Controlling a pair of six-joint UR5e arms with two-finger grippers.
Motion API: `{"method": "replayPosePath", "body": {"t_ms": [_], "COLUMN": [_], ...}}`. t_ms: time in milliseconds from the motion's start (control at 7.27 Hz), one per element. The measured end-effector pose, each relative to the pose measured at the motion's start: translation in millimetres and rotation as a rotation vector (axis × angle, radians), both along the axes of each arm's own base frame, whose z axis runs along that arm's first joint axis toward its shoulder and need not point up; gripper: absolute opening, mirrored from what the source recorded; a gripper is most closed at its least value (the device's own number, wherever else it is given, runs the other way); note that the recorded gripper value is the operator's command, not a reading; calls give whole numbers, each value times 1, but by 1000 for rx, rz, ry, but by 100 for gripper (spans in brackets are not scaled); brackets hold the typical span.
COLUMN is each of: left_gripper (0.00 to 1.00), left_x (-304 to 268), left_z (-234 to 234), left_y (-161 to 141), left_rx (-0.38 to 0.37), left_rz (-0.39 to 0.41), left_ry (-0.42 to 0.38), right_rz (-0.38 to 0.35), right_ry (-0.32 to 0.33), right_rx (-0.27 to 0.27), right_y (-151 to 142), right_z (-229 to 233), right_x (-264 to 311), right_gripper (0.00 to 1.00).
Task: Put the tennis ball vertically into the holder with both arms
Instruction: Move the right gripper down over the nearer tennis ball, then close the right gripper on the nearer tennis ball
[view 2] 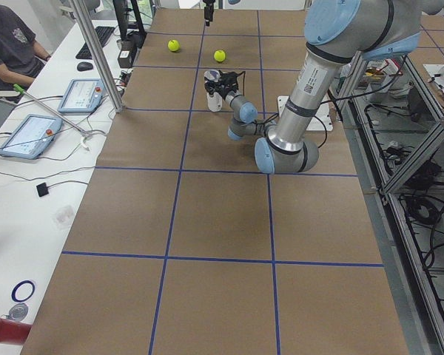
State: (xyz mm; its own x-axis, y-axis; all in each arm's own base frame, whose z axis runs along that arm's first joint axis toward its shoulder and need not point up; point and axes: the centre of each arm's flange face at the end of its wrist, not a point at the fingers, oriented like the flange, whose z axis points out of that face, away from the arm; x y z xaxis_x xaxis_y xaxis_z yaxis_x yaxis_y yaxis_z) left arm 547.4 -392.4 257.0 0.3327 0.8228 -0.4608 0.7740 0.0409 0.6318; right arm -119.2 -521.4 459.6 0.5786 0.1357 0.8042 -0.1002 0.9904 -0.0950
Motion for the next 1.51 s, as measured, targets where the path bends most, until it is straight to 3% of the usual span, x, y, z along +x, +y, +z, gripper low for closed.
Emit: {"method": "replayPosePath", "body": {"t_ms": [412,962,1238,1512], "left_gripper": [81,81,81,81], "left_x": [0,0,0,0], "left_z": [3,3,2,1], "left_y": [0,0,0,0], "left_rx": [-3,-4,-4,-3], "left_rz": [1,2,3,3], "left_ry": [-4,-2,-1,0], "right_rz": [-33,-159,-170,-170], "right_ry": [11,176,244,264], "right_rx": [-4,47,45,42], "right_y": [5,37,55,58], "right_z": [4,28,36,37], "right_x": [-20,-115,-150,-163], "right_gripper": [99,99,99,99]}}
